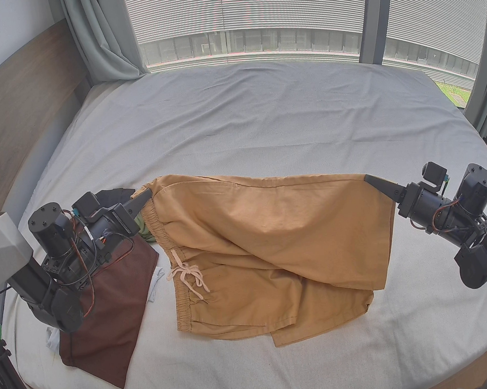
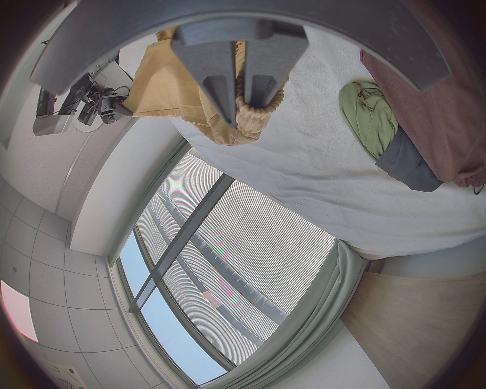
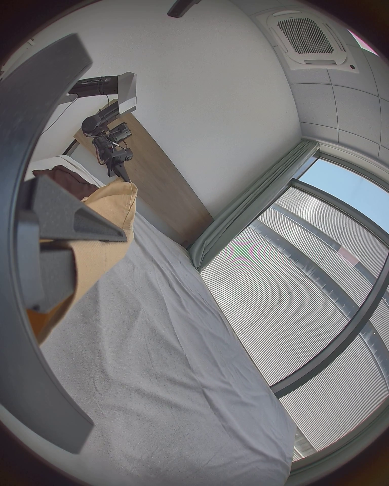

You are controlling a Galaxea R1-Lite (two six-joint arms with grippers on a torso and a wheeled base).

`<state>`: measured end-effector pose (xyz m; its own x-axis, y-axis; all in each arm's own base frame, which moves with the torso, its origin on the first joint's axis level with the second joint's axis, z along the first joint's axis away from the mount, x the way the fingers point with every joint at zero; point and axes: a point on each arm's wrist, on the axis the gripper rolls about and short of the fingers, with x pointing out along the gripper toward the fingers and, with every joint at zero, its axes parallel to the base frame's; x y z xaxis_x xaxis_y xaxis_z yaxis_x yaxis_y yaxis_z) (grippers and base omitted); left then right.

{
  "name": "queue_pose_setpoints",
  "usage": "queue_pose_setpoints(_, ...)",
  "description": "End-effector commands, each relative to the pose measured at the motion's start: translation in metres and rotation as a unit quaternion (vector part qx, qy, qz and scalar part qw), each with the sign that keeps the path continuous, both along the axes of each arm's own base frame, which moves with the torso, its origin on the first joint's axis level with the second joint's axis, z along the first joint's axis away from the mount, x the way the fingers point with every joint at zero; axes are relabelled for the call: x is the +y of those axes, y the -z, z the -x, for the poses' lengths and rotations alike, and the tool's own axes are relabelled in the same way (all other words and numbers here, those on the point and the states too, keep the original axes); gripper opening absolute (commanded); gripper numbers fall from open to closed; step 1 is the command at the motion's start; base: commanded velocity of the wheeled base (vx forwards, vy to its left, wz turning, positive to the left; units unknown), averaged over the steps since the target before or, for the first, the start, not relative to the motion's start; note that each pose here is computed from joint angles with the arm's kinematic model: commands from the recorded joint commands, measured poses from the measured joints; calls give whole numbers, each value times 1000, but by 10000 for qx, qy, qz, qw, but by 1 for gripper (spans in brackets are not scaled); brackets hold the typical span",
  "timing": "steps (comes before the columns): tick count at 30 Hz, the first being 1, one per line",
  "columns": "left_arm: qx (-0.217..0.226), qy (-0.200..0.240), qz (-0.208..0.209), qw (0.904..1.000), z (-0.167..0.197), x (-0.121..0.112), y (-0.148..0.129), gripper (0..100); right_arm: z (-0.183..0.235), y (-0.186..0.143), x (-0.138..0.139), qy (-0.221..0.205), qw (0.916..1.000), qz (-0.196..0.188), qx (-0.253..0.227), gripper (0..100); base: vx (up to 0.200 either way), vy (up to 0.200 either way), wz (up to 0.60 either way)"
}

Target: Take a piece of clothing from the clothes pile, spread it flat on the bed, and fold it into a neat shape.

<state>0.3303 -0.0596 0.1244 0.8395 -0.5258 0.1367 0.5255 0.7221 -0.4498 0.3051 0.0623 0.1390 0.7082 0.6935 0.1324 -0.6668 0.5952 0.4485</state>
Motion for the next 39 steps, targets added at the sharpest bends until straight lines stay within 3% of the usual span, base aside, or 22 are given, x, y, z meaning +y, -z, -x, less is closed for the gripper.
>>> queue_pose_setpoints(1,3,-1,2,10000,0,0,1,0,0,-2,-2,24,10000,-6,-32,0,0,0,0)
queue_pose_setpoints(39,-16,-55,-1,10000,-2,3,0,0,-7,-9,-23,368,9991,-29,-195,0,0,0,0)
